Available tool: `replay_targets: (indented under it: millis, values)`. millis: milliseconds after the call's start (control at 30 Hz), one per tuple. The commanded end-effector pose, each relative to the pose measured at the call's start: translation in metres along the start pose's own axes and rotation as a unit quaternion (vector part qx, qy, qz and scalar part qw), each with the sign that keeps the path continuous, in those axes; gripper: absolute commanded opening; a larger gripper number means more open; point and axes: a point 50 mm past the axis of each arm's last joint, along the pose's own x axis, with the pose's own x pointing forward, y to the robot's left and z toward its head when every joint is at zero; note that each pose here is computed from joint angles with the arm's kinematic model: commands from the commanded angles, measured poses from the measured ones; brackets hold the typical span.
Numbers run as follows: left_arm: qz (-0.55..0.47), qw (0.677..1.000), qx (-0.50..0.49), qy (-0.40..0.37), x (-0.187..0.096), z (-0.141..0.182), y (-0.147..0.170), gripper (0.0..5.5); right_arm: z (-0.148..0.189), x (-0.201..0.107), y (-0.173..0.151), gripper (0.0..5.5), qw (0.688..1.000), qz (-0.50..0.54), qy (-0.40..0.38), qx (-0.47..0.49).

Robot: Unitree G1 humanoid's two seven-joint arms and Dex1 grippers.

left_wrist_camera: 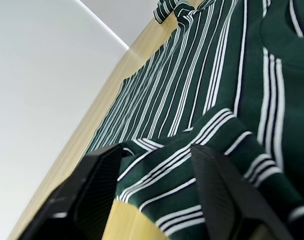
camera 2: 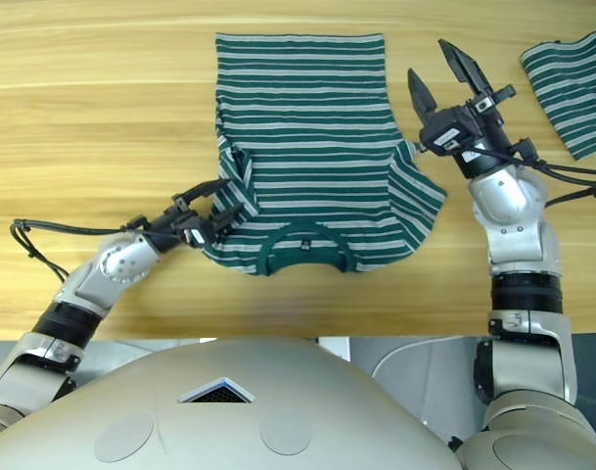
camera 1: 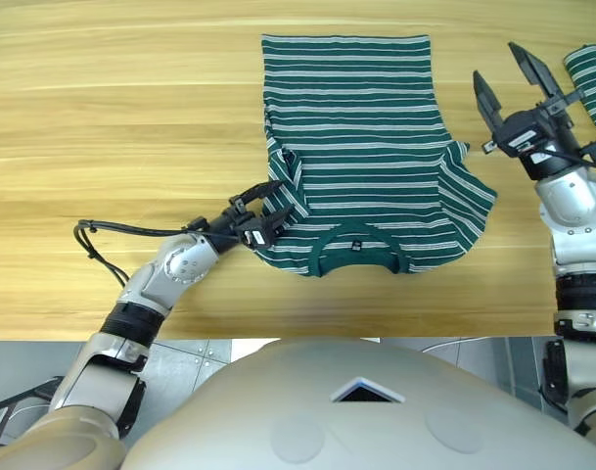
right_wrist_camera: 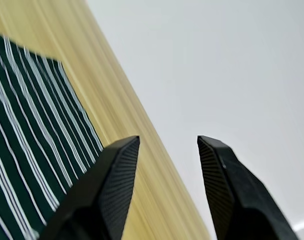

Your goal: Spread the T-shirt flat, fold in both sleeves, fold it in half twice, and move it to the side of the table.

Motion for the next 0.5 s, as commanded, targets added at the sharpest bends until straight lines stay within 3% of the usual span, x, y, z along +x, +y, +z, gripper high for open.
replay_targets:
  millis: [33,100,300,500]
  values:
    - [-0.006,0.999,0.005,0.042,-0.012,-0.011,-0.005,2.74,-0.022,-0.027,-0.010,2.14,0.992,0.015,0.084,-0.095]
    - [0.008,0.999,0.012,0.035,-0.012,-0.009,-0.001,2.74,-0.030,-0.037,0.000,2.14,0.982,0.044,0.121,-0.136]
    - [0.047,0.999,0.021,0.000,-0.013,0.002,0.016,2.74,-0.042,-0.089,0.065,2.14,0.943,0.236,0.191,-0.139]
    - [0.061,0.998,0.020,-0.022,-0.014,0.012,0.021,2.74,-0.047,-0.095,0.089,2.14,0.916,0.317,0.206,-0.135]
